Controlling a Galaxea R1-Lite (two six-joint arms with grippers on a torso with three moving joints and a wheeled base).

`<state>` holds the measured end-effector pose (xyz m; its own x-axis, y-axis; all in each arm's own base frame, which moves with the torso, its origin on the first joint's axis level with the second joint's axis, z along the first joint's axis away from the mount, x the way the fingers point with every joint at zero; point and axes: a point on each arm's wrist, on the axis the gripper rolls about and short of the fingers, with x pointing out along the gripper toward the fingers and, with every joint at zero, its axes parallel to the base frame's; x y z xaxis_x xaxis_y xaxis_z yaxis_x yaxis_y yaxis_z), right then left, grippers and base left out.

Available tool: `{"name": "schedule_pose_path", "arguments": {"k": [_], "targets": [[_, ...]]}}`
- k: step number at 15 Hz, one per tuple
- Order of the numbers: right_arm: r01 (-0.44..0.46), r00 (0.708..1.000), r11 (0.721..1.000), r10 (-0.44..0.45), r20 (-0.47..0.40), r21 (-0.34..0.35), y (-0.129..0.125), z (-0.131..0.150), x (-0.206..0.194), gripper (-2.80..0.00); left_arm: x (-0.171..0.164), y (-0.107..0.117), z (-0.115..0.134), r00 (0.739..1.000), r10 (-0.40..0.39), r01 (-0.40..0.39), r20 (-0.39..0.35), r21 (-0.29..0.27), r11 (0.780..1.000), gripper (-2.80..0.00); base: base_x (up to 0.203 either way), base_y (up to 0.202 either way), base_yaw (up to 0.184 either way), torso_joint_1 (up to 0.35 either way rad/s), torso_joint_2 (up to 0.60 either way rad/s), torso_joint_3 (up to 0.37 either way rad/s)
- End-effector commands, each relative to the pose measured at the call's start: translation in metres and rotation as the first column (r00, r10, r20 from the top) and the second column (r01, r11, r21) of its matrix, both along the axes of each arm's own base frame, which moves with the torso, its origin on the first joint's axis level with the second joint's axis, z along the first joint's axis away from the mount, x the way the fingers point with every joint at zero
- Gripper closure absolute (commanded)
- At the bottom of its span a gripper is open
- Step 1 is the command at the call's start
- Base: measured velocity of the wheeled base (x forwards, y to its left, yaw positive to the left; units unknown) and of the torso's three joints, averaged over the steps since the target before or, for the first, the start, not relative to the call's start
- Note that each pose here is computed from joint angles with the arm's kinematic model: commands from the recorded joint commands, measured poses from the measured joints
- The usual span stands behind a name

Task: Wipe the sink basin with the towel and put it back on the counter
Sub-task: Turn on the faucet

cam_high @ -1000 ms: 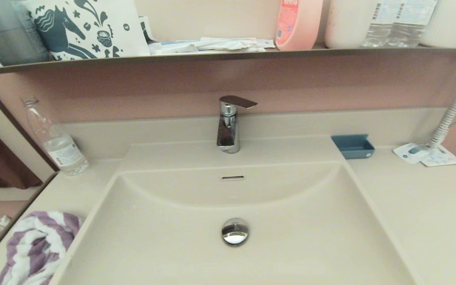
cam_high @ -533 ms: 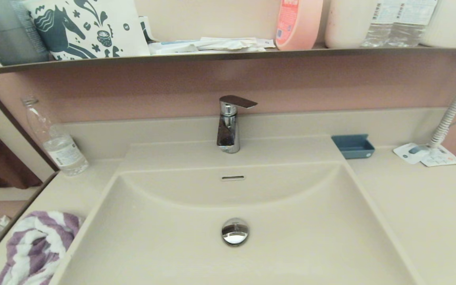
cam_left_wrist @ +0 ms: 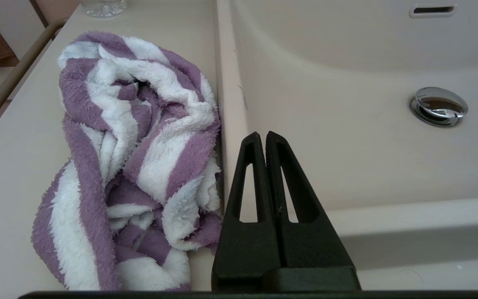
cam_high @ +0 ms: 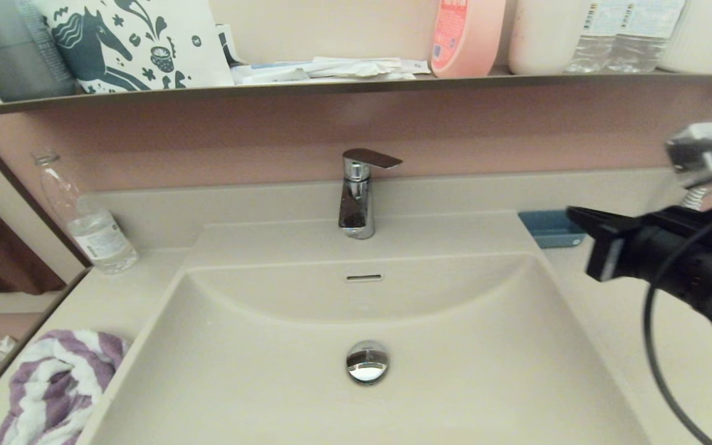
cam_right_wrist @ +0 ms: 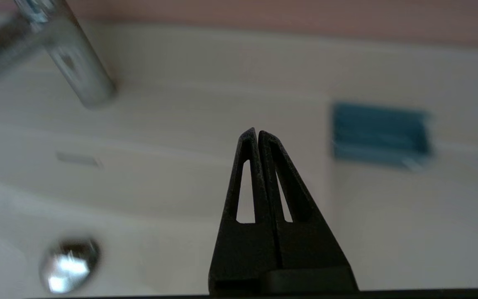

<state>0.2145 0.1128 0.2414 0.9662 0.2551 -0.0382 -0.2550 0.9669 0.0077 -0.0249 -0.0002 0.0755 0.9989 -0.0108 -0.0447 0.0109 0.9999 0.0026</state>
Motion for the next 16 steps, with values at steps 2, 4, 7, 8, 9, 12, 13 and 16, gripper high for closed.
{"name": "schedule_pose_path", "arguments": {"k": [2,4,7,8,9,12,13,16], "targets": [[-0.053,0.999,0.998,0.053,0.010,-0.025,0.090,-0.030,0.059,0.00,0.000,0.000,0.000,1.000,0.000,0.000,0.000,0.000,1.000,0.00,0.000,0.000,0.000,0.000,0.00,0.000],[-0.083,0.992,0.996,0.081,0.096,0.013,0.122,-0.022,0.073,0.00,0.000,0.000,0.000,1.000,0.000,0.000,0.000,0.000,1.000,0.00,0.000,0.000,0.000,0.000,0.00,0.000],[-0.139,0.977,0.990,0.134,0.167,0.018,0.156,-0.019,0.084,0.00,0.000,0.000,0.000,1.000,0.000,0.000,0.000,0.000,1.000,0.00,0.000,0.000,0.000,0.000,0.00,0.000],[-0.146,0.975,0.989,0.140,0.173,0.019,0.162,-0.021,0.088,0.00,0.000,0.000,0.000,1.000,0.000,0.000,0.000,0.000,1.000,0.00,0.000,0.000,0.000,0.000,0.00,0.000],[-0.157,0.974,0.987,0.152,0.170,0.015,0.167,-0.024,0.089,0.00,0.000,0.000,0.000,1.000,0.000,0.000,0.000,0.000,1.000,0.00,0.000,0.000,0.000,0.000,0.00,0.000],[-0.178,0.971,0.984,0.174,0.163,0.007,0.174,-0.028,0.091,0.00,0.000,0.000,0.000,1.000,0.000,0.000,0.000,0.000,1.000,0.00,0.000,0.000,0.000,0.000,0.00,0.000],[-0.179,0.970,0.984,0.174,0.172,0.013,0.176,-0.026,0.094,0.00,0.000,0.000,0.000,1.000,0.000,0.000,0.000,0.000,1.000,0.00,0.000,0.000,0.000,0.000,0.00,0.000],[-0.178,0.961,0.983,0.163,0.225,0.048,0.184,-0.011,0.102,0.00,0.000,0.000,0.000,1.000,0.001,-0.001,0.000,0.000,1.000,0.00,0.000,0.000,0.000,0.000,0.00,0.000]]}}
